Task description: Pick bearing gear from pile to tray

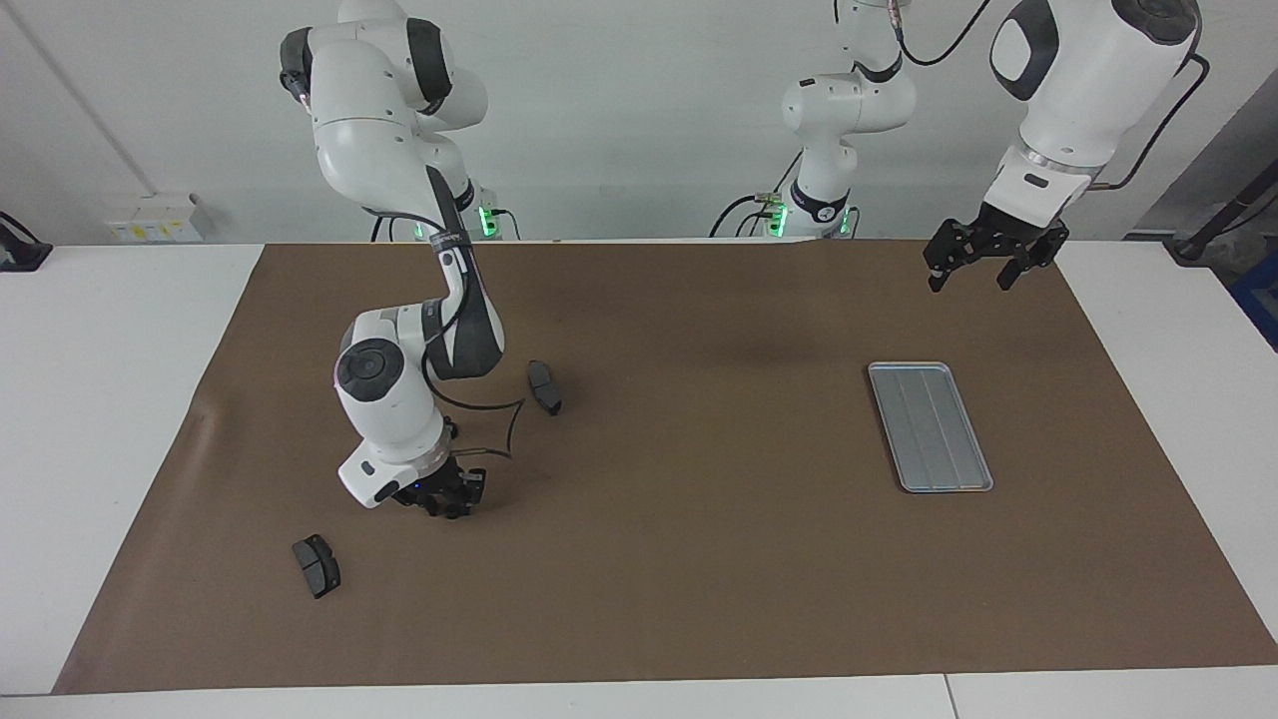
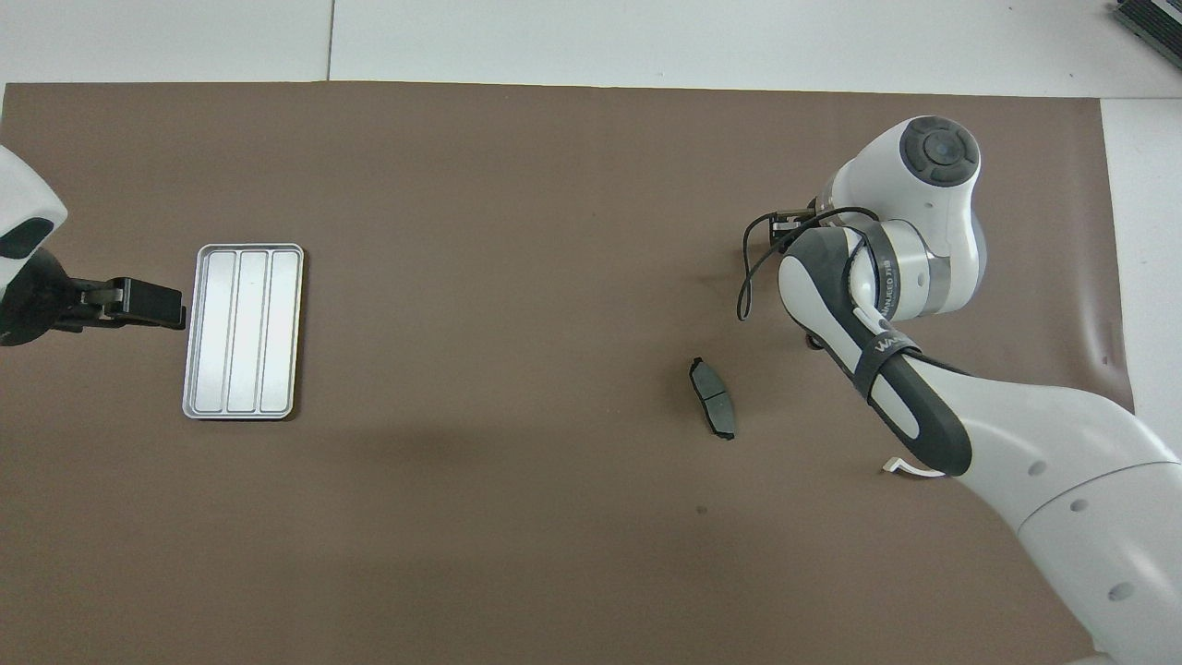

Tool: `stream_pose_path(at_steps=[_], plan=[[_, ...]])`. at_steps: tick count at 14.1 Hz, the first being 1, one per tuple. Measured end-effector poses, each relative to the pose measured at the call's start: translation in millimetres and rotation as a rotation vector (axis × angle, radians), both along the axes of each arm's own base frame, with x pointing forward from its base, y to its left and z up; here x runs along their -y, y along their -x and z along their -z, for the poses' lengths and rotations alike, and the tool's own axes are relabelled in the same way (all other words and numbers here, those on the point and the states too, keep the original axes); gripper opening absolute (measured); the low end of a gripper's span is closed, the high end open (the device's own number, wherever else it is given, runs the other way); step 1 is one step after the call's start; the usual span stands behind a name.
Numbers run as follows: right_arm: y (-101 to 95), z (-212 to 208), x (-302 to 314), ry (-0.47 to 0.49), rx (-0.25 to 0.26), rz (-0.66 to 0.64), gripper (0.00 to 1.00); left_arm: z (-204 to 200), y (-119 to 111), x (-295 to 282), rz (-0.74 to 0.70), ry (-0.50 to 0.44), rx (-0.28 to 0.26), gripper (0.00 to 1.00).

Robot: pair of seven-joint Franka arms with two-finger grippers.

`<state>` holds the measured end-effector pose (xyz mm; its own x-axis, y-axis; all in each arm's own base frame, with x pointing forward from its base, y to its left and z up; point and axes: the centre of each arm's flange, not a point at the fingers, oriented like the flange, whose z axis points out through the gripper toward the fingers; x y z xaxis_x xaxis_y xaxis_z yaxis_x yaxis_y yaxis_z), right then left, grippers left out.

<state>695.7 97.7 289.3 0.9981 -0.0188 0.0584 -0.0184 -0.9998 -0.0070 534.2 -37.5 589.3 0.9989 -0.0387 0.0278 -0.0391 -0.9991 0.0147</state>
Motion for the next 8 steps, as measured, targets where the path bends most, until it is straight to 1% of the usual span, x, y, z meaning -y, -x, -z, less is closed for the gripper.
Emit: stream_pose_path(at_steps=[1, 2, 3, 4, 8], plan=[[0.1, -0.1, 0.2, 0.000, 0.000, 0.000, 0.48, 0.0, 0.0, 0.0, 0.000, 0.000, 0.000, 1.00], [-0.1, -0.9, 1.0, 0.001, 0.001, 0.001, 0.43, 0.0, 0.0, 0.0, 0.000, 0.000, 0.000, 1.00], [-0.2, -1.7, 1.5, 0.002, 0.002, 0.001, 0.31, 0.0, 0.0, 0.0, 0.000, 0.000, 0.000, 1.00], [-0.1, -1.9, 1.6, 0.002, 0.003, 0.002, 0.24, 0.0, 0.0, 0.0, 0.000, 0.000, 0.000, 1.00], [-0.1, -3.0, -1.4, -0.001, 0.003, -0.002, 0.24, 0.0, 0.0, 0.0, 0.000, 0.000, 0.000, 1.00]])
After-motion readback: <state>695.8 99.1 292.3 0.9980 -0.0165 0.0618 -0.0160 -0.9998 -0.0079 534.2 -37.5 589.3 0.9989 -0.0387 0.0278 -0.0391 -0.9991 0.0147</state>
